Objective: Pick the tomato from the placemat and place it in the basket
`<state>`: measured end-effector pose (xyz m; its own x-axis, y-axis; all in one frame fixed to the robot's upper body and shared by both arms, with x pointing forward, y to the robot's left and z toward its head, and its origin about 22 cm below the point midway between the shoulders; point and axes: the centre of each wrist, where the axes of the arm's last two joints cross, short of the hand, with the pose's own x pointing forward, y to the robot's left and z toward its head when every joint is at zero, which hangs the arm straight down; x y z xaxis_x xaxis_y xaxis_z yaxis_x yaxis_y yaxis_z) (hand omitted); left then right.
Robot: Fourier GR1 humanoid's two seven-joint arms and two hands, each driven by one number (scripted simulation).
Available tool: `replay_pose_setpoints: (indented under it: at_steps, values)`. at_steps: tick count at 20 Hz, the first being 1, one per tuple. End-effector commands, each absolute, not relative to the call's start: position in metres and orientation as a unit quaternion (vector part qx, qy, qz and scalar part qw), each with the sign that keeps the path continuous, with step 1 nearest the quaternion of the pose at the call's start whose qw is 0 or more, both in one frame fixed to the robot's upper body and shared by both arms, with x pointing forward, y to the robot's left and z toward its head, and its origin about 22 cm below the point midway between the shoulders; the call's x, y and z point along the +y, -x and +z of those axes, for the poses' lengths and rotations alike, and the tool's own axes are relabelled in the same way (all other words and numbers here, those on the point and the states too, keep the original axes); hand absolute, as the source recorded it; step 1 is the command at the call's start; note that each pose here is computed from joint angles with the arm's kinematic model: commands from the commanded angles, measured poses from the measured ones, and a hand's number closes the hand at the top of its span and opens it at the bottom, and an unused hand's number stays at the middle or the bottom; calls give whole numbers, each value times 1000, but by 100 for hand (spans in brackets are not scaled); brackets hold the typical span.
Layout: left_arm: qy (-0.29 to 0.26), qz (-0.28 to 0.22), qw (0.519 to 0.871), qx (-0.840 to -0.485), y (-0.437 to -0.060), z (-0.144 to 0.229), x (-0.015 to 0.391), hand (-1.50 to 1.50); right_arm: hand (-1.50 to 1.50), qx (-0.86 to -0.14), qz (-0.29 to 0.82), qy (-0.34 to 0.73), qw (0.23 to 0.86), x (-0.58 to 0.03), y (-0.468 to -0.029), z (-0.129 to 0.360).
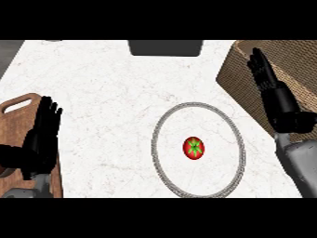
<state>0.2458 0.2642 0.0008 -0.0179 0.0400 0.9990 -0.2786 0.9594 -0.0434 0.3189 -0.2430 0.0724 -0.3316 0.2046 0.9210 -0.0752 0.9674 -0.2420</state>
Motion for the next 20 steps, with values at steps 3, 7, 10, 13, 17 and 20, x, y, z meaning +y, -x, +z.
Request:
replay_pose_setpoints:
  at_steps: [3,7,10,13,17,20]
  values:
    - [-102,22,707,-699,-263,12,271,0,150,-786,141,-195,569,-209,-327,50]
    - [-94,-59,729,-676,-260,4,264,0,150,-813,183,-396,385,-143,-316,83]
    - [-127,-84,743,-651,-268,11,285,0,-150,-777,126,-518,334,-136,-297,55]
    - [-127,-86,759,-633,-280,15,272,0,-150,-802,115,-478,340,-162,-290,11]
    - [-127,-92,762,-628,-289,26,275,0,-150,-840,250,-299,377,-217,-303,39]
    - [-120,-89,768,-622,-276,19,278,0,-150,-845,347,-167,372,-260,-321,86]
